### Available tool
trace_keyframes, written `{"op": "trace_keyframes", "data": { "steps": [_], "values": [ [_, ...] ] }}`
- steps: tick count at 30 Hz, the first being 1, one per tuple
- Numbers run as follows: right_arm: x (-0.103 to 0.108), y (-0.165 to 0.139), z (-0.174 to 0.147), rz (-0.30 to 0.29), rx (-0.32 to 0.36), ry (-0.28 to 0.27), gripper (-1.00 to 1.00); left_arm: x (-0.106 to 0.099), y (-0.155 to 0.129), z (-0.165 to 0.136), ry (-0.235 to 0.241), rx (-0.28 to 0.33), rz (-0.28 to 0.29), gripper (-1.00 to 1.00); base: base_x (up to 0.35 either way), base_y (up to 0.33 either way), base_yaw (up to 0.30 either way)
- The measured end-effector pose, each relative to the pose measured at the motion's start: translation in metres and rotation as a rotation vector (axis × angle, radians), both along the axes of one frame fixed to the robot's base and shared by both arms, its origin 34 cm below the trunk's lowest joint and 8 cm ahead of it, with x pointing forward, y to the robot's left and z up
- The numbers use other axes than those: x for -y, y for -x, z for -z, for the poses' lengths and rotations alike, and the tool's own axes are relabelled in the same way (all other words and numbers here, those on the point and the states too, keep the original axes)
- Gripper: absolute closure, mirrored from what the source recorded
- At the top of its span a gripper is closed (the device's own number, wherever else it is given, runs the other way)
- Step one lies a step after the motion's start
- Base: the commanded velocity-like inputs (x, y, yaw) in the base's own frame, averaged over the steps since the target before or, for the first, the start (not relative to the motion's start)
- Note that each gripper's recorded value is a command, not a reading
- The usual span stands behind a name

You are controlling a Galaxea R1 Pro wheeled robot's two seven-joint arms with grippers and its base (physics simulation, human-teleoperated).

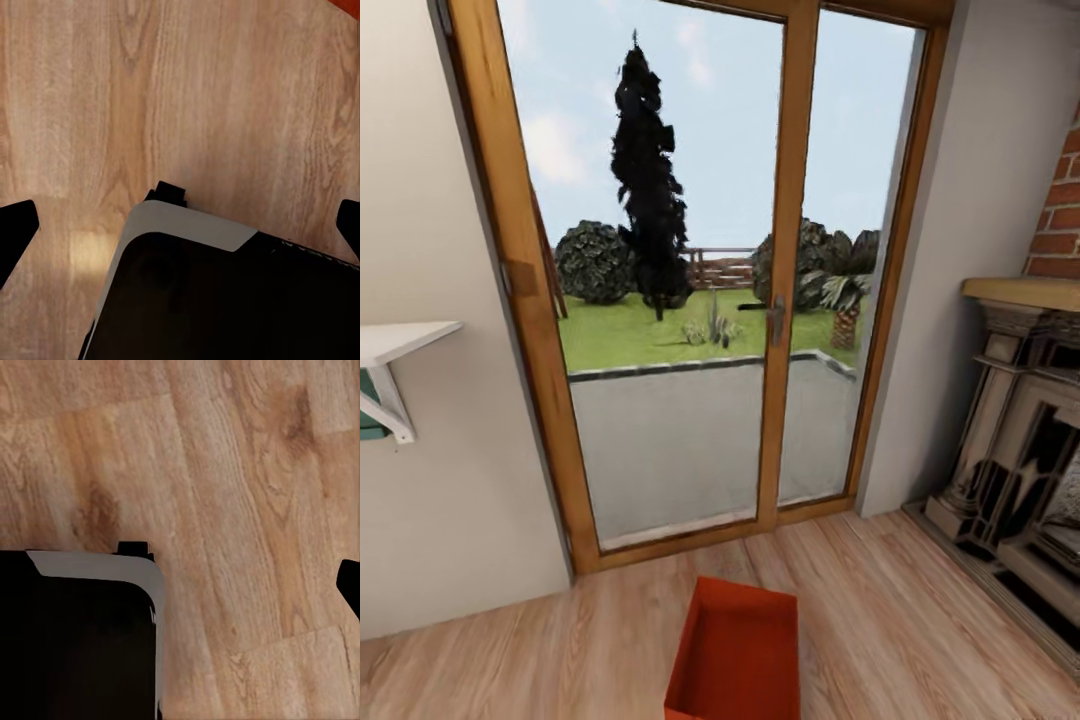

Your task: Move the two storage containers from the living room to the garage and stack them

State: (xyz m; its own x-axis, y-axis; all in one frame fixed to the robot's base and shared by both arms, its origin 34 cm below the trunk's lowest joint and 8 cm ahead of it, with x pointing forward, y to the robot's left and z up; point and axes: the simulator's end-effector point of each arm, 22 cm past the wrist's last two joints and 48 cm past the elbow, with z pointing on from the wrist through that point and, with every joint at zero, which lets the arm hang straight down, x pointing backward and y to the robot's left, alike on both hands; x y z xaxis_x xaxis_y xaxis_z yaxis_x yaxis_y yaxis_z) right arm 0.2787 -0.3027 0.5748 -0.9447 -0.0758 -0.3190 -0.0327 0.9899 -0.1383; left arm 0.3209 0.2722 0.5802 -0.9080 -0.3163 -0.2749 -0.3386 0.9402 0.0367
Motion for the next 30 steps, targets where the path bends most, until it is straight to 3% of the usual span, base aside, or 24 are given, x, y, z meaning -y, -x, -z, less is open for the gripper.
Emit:
{"op": "trace_keyframes", "data": {
  "steps": [14, 20, 30],
  "values": [
    [0.0001, 0.0000, 0.0000, 0.000, 0.000, 0.000, -1.00, -0.0001, 0.0001, 0.0000, 0.000, 0.000, 0.000, -1.00, 0.255, 0.253, -0.245],
    [0.0004, -0.0001, 0.0000, 0.000, 0.000, 0.001, -1.00, -0.0001, -0.0003, 0.0000, 0.000, 0.001, -0.001, -1.00, 0.210, 0.060, -0.154],
    [-0.0026, -0.0002, 0.0005, -0.010, -0.002, -0.012, -1.00, 0.0007, -0.0011, -0.0001, 0.000, 0.003, -0.002, -1.00, 0.019, 0.003, -0.012]
  ]
}}
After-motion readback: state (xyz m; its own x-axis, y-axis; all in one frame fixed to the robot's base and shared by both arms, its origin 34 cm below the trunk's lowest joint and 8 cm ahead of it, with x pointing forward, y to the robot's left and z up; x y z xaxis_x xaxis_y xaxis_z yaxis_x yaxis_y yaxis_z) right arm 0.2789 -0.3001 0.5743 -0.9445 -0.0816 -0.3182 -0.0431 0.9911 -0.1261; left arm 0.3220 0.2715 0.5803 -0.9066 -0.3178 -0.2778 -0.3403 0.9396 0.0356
